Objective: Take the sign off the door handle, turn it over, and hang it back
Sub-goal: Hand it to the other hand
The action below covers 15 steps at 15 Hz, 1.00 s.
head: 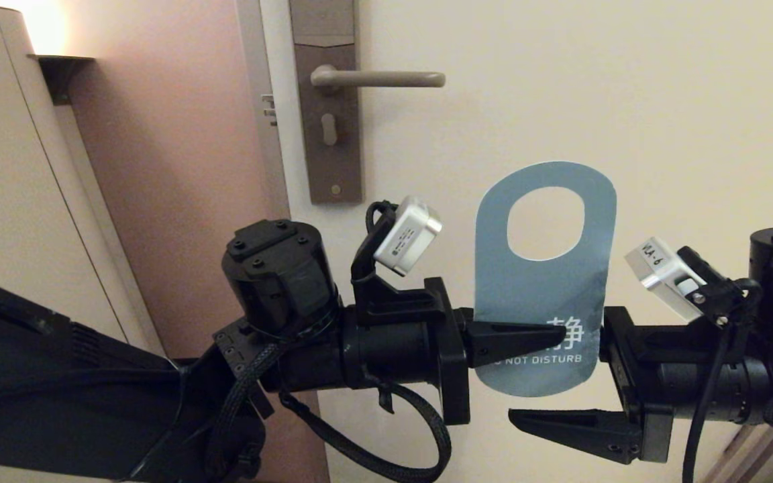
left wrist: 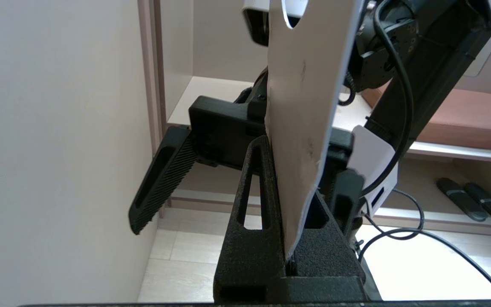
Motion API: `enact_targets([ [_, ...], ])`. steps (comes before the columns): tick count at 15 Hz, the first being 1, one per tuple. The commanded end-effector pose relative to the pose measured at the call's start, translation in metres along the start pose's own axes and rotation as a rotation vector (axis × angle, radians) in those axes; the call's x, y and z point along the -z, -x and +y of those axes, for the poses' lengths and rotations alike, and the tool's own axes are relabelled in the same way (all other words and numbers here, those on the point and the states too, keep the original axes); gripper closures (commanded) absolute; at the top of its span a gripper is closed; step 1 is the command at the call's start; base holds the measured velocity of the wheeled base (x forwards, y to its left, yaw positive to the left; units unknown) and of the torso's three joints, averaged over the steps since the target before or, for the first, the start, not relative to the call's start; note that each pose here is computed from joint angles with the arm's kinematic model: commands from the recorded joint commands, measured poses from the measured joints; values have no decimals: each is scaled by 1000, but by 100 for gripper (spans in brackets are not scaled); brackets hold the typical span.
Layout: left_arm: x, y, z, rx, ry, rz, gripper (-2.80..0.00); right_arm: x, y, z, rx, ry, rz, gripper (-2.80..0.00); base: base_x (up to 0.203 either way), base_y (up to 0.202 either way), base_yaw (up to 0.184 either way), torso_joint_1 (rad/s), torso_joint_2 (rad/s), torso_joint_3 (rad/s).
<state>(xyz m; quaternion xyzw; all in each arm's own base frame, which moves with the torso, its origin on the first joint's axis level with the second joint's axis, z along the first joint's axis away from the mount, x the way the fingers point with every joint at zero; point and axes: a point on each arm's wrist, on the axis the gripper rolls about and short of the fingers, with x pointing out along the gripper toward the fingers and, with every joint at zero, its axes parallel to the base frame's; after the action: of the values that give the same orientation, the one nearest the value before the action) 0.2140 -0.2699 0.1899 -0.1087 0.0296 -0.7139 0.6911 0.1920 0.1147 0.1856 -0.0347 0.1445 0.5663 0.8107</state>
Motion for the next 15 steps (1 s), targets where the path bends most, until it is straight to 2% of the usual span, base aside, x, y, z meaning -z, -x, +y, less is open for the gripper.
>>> enact_targets([
  [1,2,0,1,3,1,1,0,-1,0,1,-10,5,-5,-280,0,0,0,0,0,0],
  [15,4,0,0,7,6,9,0,-1,-2,3,-30,11,-4,-280,0,0,0,0,0,0],
])
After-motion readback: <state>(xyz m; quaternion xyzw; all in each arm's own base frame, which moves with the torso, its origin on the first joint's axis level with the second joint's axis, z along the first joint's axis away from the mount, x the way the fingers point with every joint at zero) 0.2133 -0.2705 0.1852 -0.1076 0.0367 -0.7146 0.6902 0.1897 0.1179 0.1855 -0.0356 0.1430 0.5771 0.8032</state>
